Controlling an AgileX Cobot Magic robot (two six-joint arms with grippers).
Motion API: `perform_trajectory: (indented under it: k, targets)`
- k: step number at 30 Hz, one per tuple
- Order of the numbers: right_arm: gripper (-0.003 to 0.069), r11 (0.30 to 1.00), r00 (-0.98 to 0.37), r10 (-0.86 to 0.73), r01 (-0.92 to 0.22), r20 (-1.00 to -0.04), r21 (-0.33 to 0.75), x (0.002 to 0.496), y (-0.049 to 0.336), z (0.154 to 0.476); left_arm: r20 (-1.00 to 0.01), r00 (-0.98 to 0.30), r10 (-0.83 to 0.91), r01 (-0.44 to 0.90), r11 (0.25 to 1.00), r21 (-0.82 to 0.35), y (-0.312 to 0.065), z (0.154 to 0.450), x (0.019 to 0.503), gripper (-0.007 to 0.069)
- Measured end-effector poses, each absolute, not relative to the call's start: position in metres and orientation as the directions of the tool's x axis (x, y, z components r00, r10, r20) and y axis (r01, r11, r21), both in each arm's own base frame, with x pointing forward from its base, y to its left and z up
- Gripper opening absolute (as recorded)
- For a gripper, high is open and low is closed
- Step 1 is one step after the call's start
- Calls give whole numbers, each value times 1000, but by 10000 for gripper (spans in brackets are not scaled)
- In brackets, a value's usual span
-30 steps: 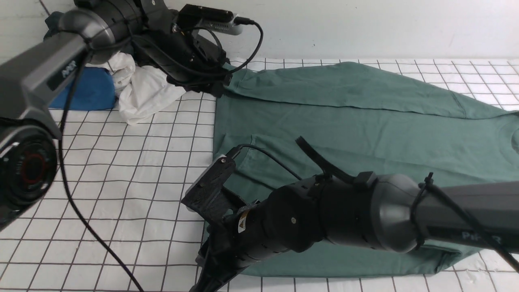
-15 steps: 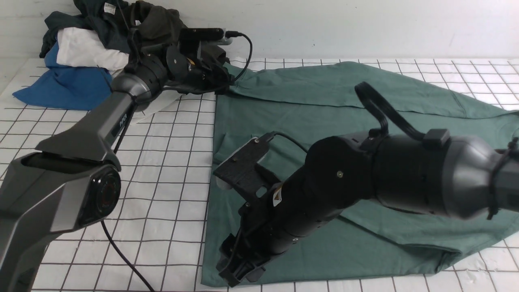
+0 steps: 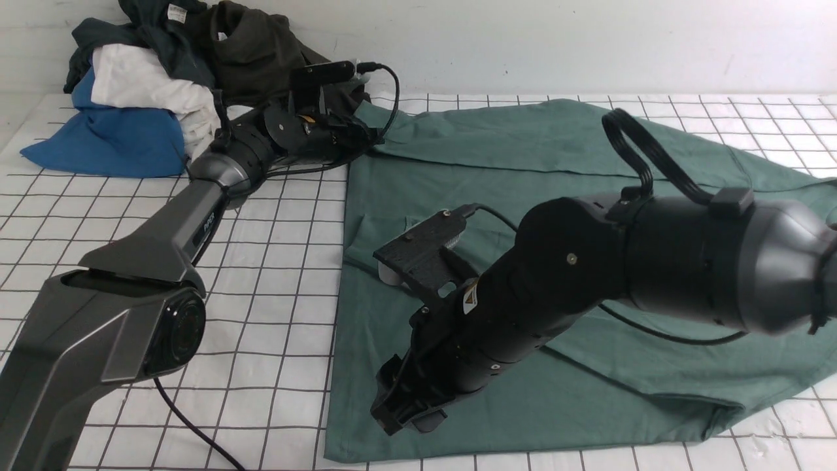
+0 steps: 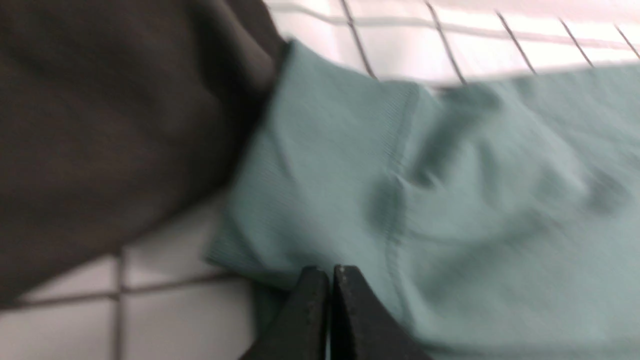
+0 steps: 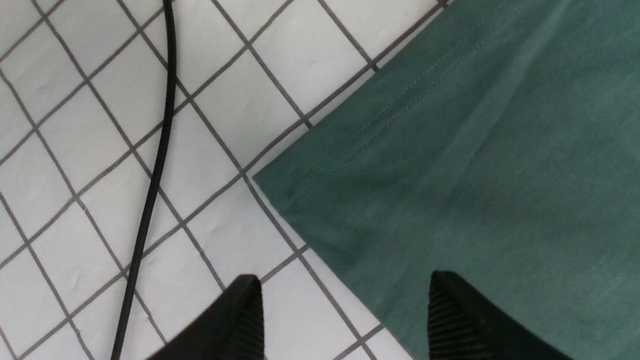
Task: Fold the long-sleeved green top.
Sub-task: Use the left arm to clamp the cuff farthest from it
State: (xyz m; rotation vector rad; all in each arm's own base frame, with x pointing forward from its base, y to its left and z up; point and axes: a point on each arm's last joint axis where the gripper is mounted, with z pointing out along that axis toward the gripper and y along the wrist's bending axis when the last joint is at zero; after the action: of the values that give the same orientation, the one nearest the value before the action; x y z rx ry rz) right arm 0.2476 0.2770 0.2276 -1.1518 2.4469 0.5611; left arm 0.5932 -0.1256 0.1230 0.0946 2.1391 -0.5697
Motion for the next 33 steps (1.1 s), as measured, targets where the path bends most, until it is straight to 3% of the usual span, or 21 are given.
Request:
perform_trajectory:
  k: [4,10,15,18,20,24,27,29,31,33]
  targets:
    - [410,595,-593,-642,-785,-486,172,251,266,235,-750,-660,-36,402,826,-394,-128,151,581,-8]
    - [410,617,-598,-648,-775,-472,135,259,253,238,-759,-641,110,573,727,-378,-130,228,556,-8]
    - [410,642,-611,-647,-759,-456,104,262,248,237,-774,-621,126,588,728,-353,-128,258,547,-8]
    - [410,647,-612,-648,-756,-453,97,263,247,237,-774,-621,122,551,770,-321,-124,251,553,-6]
    - [410,647,-612,-649,-756,-453,94,263,247,237,-798,-596,86,485,830,-273,-118,227,568,23]
    - [410,647,-612,-651,-757,-450,94,263,246,237,-839,-542,39,413,882,-226,-113,184,588,148]
    - [410,645,-616,-658,-758,-433,98,261,246,236,-865,-501,2,358,911,-205,-107,147,600,366]
    - [410,644,-618,-662,-759,-424,101,261,245,235,-878,-478,-28,335,918,-212,-106,133,604,461]
    - [410,643,-619,-664,-759,-420,102,260,245,235,-886,-459,-69,314,920,-234,-105,123,606,503]
    - [410,644,-620,-662,-758,-421,104,260,245,235,-885,-453,-107,302,915,-266,-106,111,608,478]
